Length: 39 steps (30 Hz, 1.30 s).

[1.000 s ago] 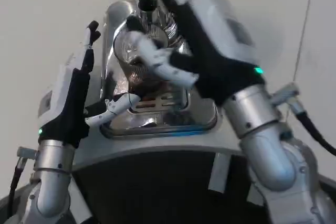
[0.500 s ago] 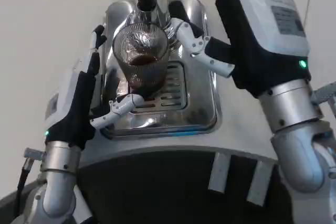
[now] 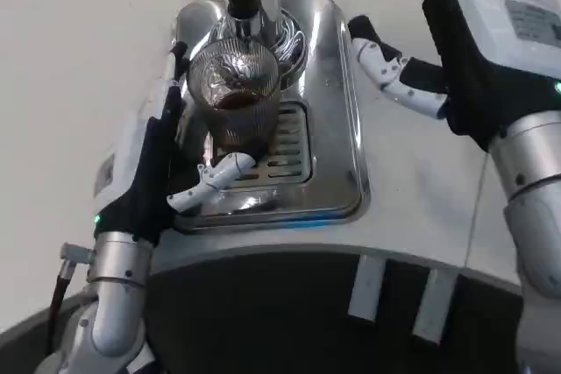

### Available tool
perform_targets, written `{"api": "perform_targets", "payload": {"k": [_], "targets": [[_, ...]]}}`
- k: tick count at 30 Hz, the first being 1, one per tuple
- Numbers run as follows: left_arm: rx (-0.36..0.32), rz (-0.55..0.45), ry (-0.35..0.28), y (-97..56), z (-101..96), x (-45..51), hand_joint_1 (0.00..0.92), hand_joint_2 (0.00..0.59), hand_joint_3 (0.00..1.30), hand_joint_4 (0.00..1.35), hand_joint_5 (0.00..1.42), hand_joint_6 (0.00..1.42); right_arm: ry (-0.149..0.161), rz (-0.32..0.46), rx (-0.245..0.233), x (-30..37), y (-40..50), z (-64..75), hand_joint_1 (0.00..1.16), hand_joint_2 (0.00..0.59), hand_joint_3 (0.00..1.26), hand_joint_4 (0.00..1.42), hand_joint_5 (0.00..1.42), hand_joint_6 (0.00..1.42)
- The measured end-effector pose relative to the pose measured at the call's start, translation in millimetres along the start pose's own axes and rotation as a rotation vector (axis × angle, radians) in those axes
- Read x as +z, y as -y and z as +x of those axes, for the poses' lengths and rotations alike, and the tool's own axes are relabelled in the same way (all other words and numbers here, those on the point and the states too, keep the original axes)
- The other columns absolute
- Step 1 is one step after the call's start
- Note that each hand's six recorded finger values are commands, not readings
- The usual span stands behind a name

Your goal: Grasp the cup under the faucet to collect the drink, then remove the cup.

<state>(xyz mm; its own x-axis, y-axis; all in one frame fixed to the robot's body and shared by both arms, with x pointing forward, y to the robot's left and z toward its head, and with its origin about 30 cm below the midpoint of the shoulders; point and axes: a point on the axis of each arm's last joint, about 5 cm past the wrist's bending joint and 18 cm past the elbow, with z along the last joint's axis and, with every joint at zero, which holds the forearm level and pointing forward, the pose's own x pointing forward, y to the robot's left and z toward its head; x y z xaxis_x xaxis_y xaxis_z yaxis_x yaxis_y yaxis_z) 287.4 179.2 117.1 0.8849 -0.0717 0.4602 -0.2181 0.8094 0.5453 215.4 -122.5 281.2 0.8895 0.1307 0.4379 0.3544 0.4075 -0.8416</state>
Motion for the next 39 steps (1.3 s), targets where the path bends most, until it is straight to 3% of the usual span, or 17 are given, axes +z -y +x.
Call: {"api": "perform_targets", "payload": {"k": [7, 15, 19, 24, 26, 29, 30, 31, 33, 34, 36, 37, 38, 39], "targets": [[0.021, 0.002, -0.004, 0.9, 2.5, 0.0, 0.32, 0.045, 0.0, 0.0, 0.05, 0.07, 0.01, -0.019, 0.095, 2.8, 0.3, -0.1, 0.4, 0.49, 0.0, 0.0, 0.0, 0.0], [0.016, 0.019, 0.002, -0.8, 2.6, -0.8, 0.311, 0.047, 0.0, 0.0, 0.05, 0.07, 0.044, -0.071, 0.105, 14.1, 4.8, 8.7, 0.38, 0.514, 0.0, 0.0, 0.0, 0.0], [0.018, 0.029, 0.019, -3.6, 4.4, 0.6, 0.294, 0.046, 0.0, 0.0, 0.05, 0.07, 0.061, -0.114, 0.126, 11.8, 3.9, 8.3, 0.38, 0.516, 0.0, 0.0, 0.0, 0.0], [0.024, 0.044, 0.043, -9.3, 5.6, 2.0, 0.292, 0.046, 0.0, 0.0, 0.05, 0.07, 0.049, -0.138, 0.142, 7.0, 2.0, 7.1, 0.37, 0.516, 0.0, 0.0, 0.0, 0.0], [0.021, 0.039, 0.052, -8.5, 6.8, 3.9, 0.292, 0.046, 0.0, 0.0, 0.05, 0.07, 0.043, -0.137, 0.101, -6.5, -6.8, -11.7, 0.37, 0.516, 0.0, 0.0, 0.0, 0.0], [0.024, 0.042, 0.05, -9.7, 6.7, 3.4, 0.292, 0.046, 0.0, 0.0, 0.05, 0.07, -0.02, -0.114, 0.17, -33.3, -31.4, -51.2, 0.36, 0.515, 0.0, 0.0, 0.0, 0.0], [0.025, 0.043, 0.05, -10.0, 6.6, 3.2, 0.292, 0.046, 0.0, 0.0, 0.05, 0.07, -0.038, -0.105, 0.185, -38.9, -36.4, -60.7, 0.36, 0.515, 0.0, 0.0, 0.0, 0.0], [0.025, 0.044, 0.052, -10.5, 6.3, 3.3, 0.292, 0.046, 0.0, 0.0, 0.05, 0.07, -0.071, -0.079, 0.202, -49.1, -44.4, -80.0, 0.36, 0.515, 0.0, 0.0, 0.0, 0.0], [0.02, 0.05, 0.059, -12.6, 3.3, 3.0, 0.292, 0.046, 0.0, 0.0, 0.05, 0.07, -0.102, -0.038, 0.195, -59.3, -50.3, -103.8, 0.36, 0.515, 0.0, 0.0, 0.0, 0.0], [0.015, 0.057, 0.057, -14.5, 0.7, 1.7, 0.292, 0.046, 0.0, 0.0, 0.05, 0.07, -0.125, -0.011, 0.184, -63.6, -50.8, -112.1, 0.36, 0.515, 0.0, 0.0, 0.0, 0.0], [0.007, 0.058, 0.057, -14.6, -1.3, 1.5, 0.292, 0.046, 0.0, 0.0, 0.05, 0.07, -0.152, 0.017, 0.15, -67.2, -49.1, -115.3, 0.36, 0.515, 0.0, 0.0, 0.0, 0.0], [0.002, 0.055, 0.069, -14.4, -0.8, 3.5, 0.292, 0.046, 0.0, 0.0, 0.05, 0.07, -0.15, 0.021, 0.12, -67.0, -46.2, -114.4, 0.36, 0.515, 0.0, 0.0, 0.0, 0.0], [0.005, 0.053, 0.082, -14.8, 0.3, 5.6, 0.29, 0.046, 0.0, 0.0, 0.05, 0.07, -0.124, 0.023, 0.088, -63.7, -42.4, -111.5, 0.36, 0.515, 0.0, 0.0, 0.0, 0.0], [0.005, 0.053, 0.084, -14.8, 0.5, 5.8, 0.288, 0.047, 0.0, 0.0, 0.05, 0.07, -0.116, 0.023, 0.082, -62.9, -41.7, -110.6, 0.36, 0.515, 0.0, 0.0, 0.0, 0.0]]}}
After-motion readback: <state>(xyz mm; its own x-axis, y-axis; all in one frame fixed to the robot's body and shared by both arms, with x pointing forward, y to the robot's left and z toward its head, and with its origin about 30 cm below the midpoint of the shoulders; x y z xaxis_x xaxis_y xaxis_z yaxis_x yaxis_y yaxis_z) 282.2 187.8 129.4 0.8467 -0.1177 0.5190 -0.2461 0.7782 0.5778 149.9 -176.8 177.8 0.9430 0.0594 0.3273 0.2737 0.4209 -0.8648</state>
